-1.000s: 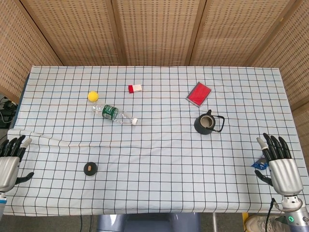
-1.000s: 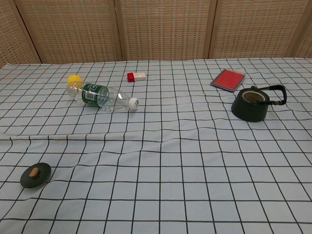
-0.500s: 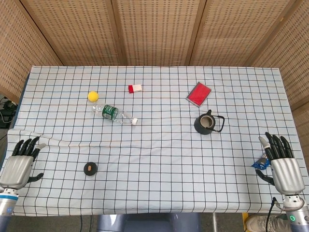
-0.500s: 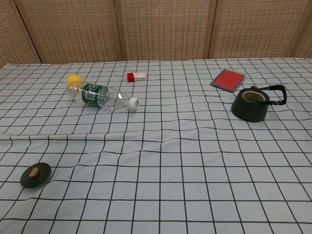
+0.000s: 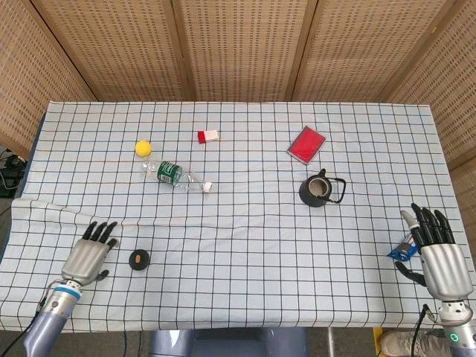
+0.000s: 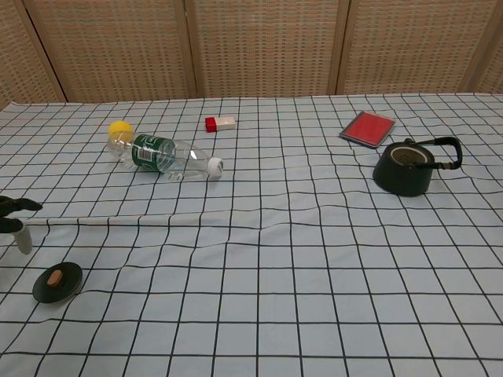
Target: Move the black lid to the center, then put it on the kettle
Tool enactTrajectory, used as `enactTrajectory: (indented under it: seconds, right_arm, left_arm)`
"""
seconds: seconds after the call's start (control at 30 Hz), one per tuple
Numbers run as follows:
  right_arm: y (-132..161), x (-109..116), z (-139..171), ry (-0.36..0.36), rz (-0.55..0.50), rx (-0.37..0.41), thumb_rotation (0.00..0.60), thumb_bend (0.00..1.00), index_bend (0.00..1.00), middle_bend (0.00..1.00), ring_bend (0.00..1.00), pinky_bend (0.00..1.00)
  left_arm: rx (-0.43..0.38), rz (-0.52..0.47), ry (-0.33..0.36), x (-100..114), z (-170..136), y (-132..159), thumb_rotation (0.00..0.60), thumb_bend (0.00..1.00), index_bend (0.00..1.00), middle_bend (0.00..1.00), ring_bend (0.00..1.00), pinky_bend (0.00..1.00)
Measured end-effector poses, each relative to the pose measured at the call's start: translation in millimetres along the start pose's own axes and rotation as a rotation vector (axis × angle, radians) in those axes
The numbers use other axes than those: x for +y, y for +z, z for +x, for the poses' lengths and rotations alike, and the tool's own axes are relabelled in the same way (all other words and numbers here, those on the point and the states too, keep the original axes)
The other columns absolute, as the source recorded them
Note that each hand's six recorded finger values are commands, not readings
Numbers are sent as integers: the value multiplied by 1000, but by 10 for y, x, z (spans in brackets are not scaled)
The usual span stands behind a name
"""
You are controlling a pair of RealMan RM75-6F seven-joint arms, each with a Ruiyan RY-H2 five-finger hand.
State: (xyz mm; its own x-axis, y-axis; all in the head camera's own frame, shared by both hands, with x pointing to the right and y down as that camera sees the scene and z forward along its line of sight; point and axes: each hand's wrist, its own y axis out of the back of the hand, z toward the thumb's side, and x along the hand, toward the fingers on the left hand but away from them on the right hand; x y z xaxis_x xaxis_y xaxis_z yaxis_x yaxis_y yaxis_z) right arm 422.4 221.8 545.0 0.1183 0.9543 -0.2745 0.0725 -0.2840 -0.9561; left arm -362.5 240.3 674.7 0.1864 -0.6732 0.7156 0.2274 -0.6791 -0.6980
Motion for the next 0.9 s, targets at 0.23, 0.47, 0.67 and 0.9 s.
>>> enactTrajectory:
  seconds: [0.23, 0.47, 0.67, 0.9]
  right_arm:
    - [-24, 43, 1, -8, -16, -3, 600, 96, 89, 0, 0, 0]
    - [-34, 72, 7, -14, -26, -6, 600, 96, 89, 0, 0, 0]
    - [-31, 79, 10, -15, -27, -6, 600, 96, 89, 0, 0, 0]
    - [-34, 101, 17, -23, -34, -7, 600, 96, 89, 0, 0, 0]
  left_arm:
    - [-37, 24, -3, -17, 166, 314, 600, 226, 252, 0, 0, 0]
    - [-51, 29, 14, -7, 214, 452, 600, 225, 282, 0, 0, 0]
    - [-57, 42, 1, -52, 240, 514, 600, 226, 349, 0, 0, 0]
    - [-61, 29, 13, -50, 266, 555, 600, 312, 439, 0, 0, 0]
